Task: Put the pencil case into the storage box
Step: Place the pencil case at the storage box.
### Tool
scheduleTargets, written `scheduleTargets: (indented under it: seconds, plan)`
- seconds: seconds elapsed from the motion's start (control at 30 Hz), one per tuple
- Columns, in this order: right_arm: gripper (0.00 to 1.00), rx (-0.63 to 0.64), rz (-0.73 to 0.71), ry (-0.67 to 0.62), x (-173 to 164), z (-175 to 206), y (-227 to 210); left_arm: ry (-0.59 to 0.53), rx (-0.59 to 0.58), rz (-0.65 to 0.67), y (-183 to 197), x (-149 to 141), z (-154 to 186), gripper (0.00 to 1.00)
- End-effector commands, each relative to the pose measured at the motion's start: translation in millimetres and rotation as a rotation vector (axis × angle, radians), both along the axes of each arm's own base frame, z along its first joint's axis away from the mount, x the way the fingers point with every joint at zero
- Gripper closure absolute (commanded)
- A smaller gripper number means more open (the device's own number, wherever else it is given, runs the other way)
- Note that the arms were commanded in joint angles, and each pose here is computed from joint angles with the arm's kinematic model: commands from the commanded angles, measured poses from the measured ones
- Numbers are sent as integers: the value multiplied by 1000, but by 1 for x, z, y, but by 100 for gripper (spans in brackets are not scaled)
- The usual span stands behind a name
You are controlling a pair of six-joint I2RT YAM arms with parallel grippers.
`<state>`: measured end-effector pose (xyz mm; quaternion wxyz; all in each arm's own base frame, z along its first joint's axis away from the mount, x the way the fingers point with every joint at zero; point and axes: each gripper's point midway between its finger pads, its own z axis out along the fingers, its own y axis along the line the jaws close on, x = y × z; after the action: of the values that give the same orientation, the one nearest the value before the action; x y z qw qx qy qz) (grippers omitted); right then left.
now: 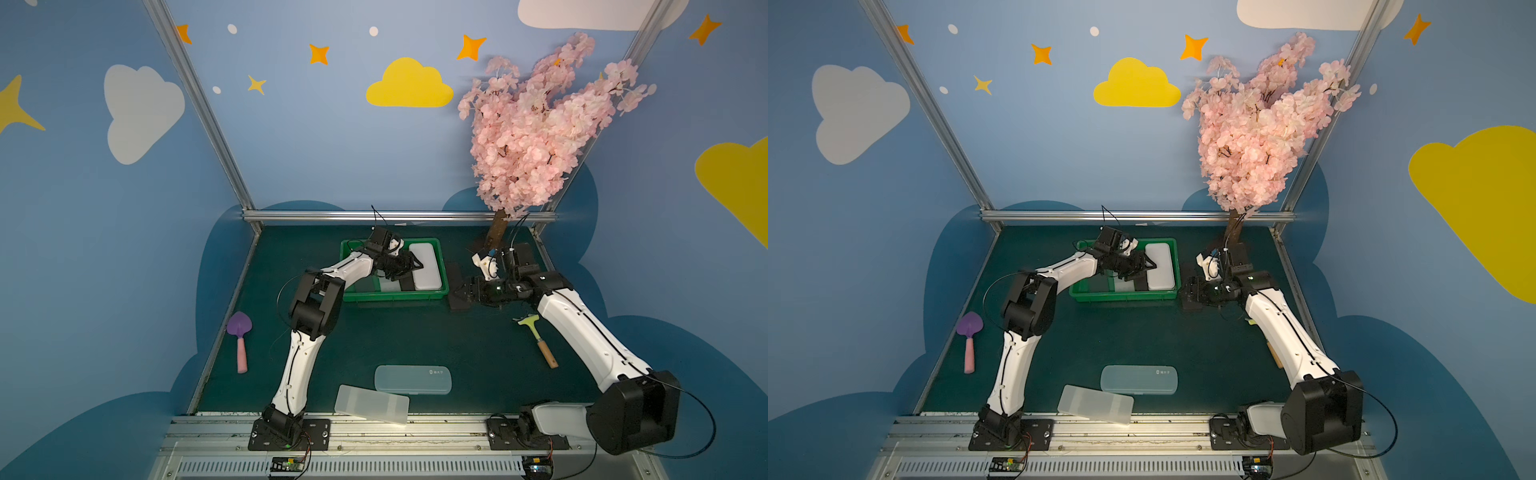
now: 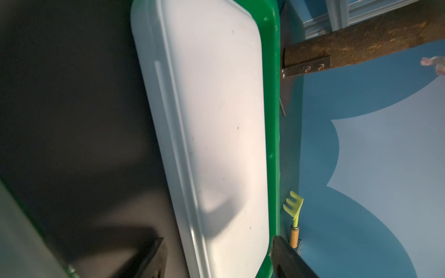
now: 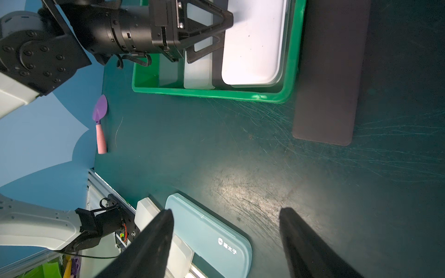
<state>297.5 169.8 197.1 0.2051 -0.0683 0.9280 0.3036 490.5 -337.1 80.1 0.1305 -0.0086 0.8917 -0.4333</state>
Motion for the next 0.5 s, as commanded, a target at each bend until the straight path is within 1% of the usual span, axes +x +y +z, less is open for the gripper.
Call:
scheduleTargets:
  seconds: [0.0,0.07,0.13,0.2,0.27,0.33,0.47]
  plan:
    - [27,4,26,-4,-11,4,0,-117,-5,-27,1,3,57,23]
    - [27,-31,66,-19,-16,2,2,-158,4,-32,5,1,78,21]
    - [27,-96,130,-35,-26,-3,6,-203,22,-35,12,-4,101,19]
    - [26,-158,214,-46,-39,-9,13,-243,47,-34,23,-12,123,17]
    - [26,-229,337,-52,-57,-20,27,-266,74,-32,39,-25,141,16]
    - [25,-288,460,-54,-77,-29,42,-266,91,-15,60,-37,149,16]
    - [22,-399,703,-65,-119,-50,68,-219,124,53,112,-68,148,15]
